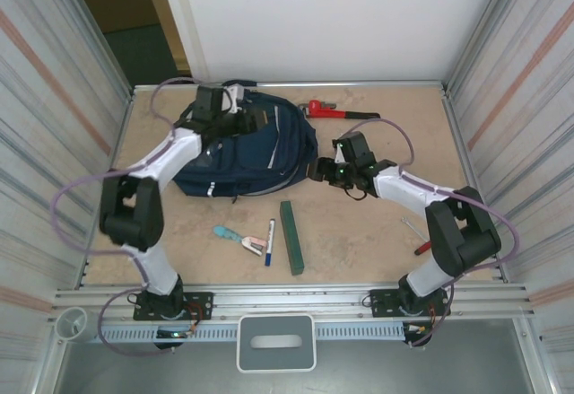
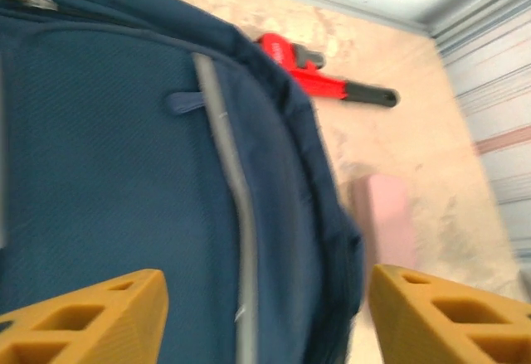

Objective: Pack books, pencil case, and school supplies into a backpack

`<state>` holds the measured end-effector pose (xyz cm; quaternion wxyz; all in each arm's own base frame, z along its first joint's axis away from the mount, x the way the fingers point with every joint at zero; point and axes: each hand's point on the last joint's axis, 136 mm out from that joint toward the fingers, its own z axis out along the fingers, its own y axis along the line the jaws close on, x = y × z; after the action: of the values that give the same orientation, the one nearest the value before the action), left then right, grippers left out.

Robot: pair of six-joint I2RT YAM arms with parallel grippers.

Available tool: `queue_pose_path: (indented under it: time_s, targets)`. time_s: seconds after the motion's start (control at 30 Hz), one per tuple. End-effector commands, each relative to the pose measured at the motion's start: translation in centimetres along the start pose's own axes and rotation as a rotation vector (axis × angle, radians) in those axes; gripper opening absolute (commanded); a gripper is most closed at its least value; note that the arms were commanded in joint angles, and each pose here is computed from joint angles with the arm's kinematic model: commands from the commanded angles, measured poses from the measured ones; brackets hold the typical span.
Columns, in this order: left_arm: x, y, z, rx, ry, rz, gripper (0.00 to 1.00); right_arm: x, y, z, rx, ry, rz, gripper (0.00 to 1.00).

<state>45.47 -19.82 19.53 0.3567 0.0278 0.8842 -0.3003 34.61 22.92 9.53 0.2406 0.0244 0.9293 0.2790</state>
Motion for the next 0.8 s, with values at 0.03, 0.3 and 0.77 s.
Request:
queue_pose_path:
  time_s: [0.03,0.3,0.77]
  targets:
    - [4.4,5.1,-4.7,-0.282,0.023,0.123,0.75,-1.2,0.7,2.5,0.027,0.011,-0.010,0.70]
    - [6.9,8.1,-9.0,-0.507,0.000,0.398,0.76,-4.3,2.2,7.5,-0.083,0.029,0.112,0.45]
    - [15.0,4.8,-6.6,-0.125,0.220,1.261,0.70,-9.5,-2.0,6.2,-0.065,0.097,0.073,0.03]
